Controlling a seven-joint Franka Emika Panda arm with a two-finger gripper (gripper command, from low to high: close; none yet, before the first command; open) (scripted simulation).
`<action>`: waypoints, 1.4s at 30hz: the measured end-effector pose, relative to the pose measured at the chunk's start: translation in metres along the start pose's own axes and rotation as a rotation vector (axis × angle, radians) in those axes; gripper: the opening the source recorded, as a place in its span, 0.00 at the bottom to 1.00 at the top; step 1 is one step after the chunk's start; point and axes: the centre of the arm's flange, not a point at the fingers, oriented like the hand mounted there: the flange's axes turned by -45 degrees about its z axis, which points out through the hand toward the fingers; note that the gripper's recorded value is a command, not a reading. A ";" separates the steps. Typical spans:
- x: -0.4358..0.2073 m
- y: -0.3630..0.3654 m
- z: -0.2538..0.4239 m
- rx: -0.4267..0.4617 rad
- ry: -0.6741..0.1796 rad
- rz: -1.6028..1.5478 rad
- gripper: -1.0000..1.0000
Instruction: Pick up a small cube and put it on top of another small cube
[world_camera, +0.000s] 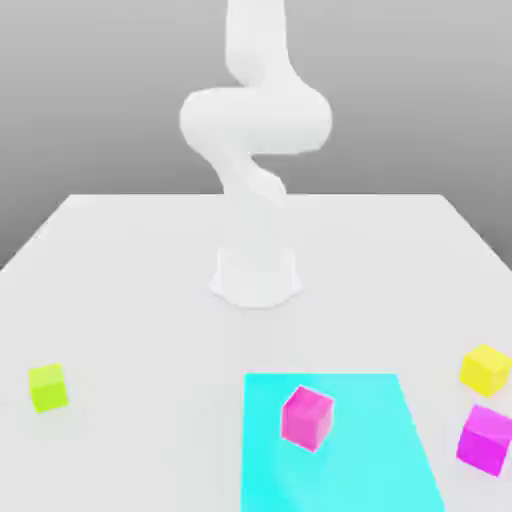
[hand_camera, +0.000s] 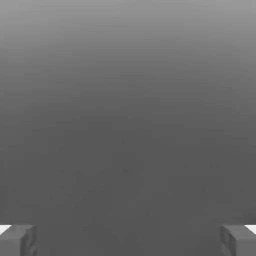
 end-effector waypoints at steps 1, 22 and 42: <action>-0.002 0.012 0.024 -0.024 -0.031 0.038 0.50; -0.298 0.287 0.312 -0.387 -0.588 0.911 0.50; -0.350 0.296 0.335 -0.404 -0.639 0.995 0.00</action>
